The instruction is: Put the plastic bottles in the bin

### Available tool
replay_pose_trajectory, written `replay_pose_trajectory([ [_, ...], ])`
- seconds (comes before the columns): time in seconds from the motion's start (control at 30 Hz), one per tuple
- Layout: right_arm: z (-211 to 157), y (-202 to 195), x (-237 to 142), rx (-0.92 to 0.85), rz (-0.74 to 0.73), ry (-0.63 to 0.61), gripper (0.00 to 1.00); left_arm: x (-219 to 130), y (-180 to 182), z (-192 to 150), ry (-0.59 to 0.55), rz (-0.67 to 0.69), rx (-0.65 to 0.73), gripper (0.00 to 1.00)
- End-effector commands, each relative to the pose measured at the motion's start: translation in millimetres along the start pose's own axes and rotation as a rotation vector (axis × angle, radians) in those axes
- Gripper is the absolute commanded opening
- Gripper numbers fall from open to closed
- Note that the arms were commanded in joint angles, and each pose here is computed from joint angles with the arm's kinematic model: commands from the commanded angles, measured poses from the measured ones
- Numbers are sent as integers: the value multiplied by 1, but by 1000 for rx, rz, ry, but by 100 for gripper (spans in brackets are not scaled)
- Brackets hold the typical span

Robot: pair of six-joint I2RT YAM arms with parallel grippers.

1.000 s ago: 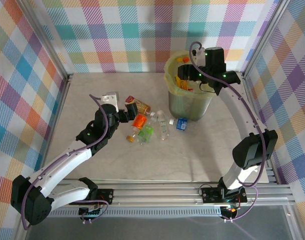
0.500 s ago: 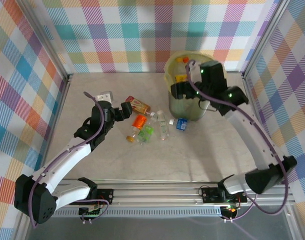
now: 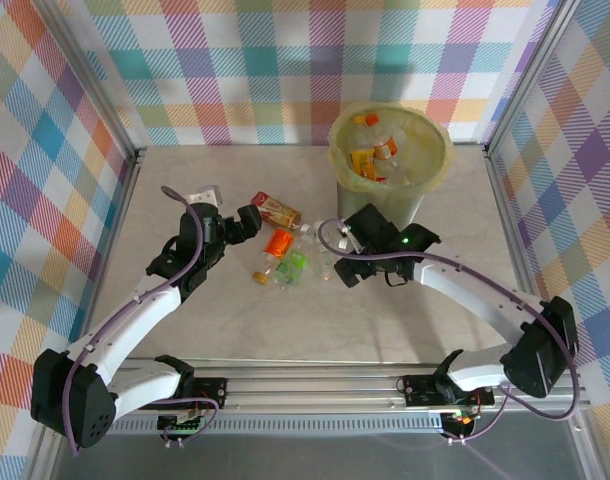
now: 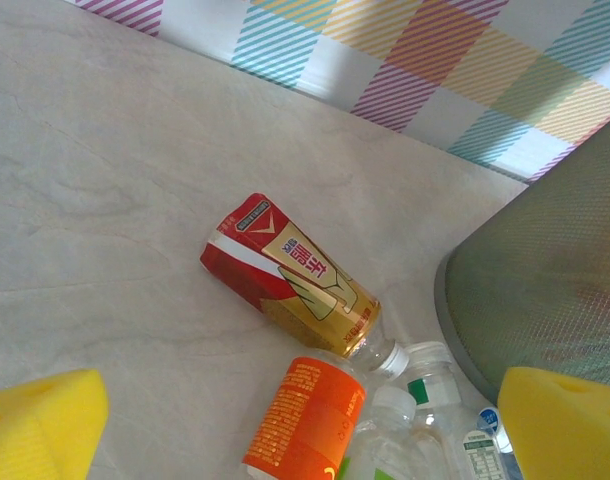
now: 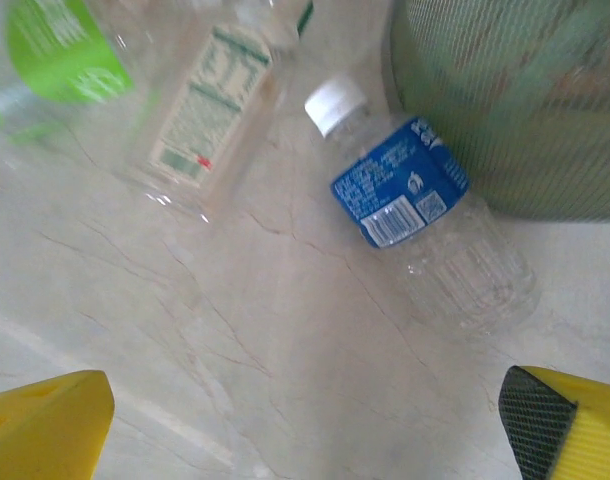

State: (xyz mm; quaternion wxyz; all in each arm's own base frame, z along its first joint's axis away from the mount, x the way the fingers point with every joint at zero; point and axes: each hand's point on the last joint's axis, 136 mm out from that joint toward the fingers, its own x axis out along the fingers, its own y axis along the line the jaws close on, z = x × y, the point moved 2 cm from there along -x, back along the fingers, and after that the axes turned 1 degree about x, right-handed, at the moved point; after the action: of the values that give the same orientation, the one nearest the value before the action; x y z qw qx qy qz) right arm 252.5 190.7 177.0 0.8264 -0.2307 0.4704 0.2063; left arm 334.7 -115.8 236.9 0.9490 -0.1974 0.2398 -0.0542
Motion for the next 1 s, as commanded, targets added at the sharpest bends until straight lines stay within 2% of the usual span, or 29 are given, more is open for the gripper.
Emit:
replay_pose_trajectory([
  [0.0,0,-2,19,-114,-48,0,100,-2,1,5,-21,-17,-26,100],
  [0.43,6,-24,81,-191,-87,14,100,-1,2,6,-26,-16,-25,100],
  [0.97,19,-43,119,-230,-118,42,100,0,4,7,-24,-13,-25,100],
])
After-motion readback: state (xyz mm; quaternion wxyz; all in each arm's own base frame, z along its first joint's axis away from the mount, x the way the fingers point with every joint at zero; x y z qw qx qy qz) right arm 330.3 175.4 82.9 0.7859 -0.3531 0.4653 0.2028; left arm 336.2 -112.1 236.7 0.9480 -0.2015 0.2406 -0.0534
